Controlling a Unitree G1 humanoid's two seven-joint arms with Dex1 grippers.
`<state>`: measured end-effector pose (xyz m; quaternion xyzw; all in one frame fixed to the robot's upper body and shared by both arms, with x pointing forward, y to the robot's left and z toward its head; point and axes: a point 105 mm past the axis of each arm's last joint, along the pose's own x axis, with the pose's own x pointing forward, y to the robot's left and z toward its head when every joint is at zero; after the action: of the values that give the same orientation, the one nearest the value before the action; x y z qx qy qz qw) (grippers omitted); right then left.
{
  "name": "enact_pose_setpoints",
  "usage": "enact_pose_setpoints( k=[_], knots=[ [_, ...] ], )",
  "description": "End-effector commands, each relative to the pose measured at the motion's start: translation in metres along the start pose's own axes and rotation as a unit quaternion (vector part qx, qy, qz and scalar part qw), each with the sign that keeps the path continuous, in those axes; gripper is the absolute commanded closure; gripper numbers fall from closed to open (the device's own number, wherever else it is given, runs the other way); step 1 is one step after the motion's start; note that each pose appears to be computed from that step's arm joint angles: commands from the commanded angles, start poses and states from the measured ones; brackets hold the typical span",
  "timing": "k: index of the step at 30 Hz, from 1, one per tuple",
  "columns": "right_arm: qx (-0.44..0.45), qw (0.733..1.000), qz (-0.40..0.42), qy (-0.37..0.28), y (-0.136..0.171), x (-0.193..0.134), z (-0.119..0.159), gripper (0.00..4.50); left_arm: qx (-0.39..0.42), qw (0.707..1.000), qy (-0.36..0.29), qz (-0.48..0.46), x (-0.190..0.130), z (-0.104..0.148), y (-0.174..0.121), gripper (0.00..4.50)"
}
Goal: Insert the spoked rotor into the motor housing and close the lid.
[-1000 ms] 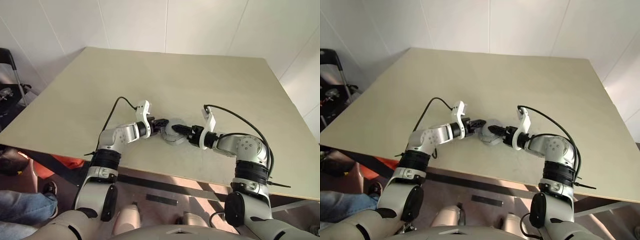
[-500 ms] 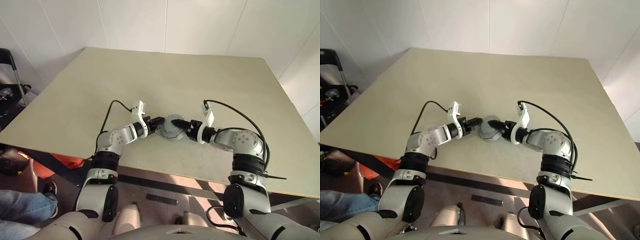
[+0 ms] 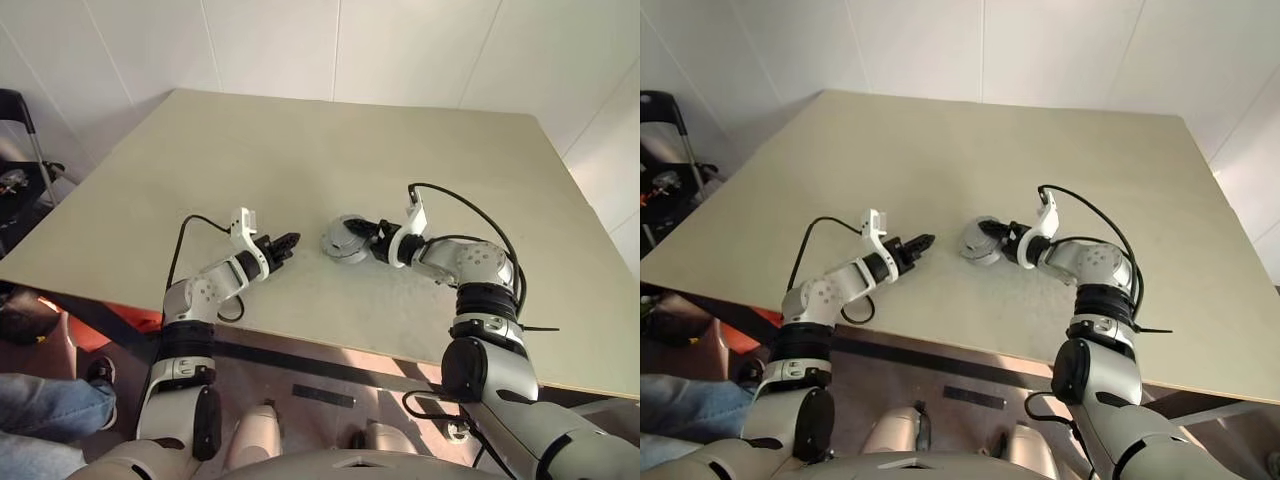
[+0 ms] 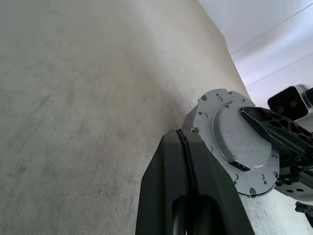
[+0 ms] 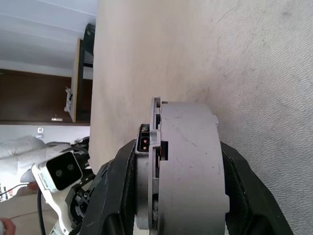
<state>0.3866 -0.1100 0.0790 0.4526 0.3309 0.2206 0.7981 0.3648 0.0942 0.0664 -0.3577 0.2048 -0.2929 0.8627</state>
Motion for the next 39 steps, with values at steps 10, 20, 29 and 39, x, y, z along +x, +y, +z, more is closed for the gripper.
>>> enact_pose_setpoints(
  k=[10, 20, 29, 39],
  knots=[
    [0.036, 0.991, 0.097, -0.088, 0.071, -0.001, 0.053, 2.15, -0.054, 0.995, -0.050, -0.066, -0.014, 0.018, -0.020, 4.50],
    [0.041, 0.989, 0.121, -0.074, 0.090, 0.005, 0.046, 2.15, -0.134, 0.979, -0.115, -0.101, -0.028, 0.038, -0.019, 1.94],
    [0.026, 0.986, 0.161, -0.046, 0.114, 0.002, 0.036, 2.15, -0.208, 0.963, -0.066, -0.160, -0.023, 0.029, -0.036, 0.16],
    [0.016, 0.984, 0.174, -0.020, 0.120, 0.004, 0.017, 2.15, -0.235, 0.950, -0.058, -0.197, -0.011, 0.030, -0.050, 0.16]
  ],
)
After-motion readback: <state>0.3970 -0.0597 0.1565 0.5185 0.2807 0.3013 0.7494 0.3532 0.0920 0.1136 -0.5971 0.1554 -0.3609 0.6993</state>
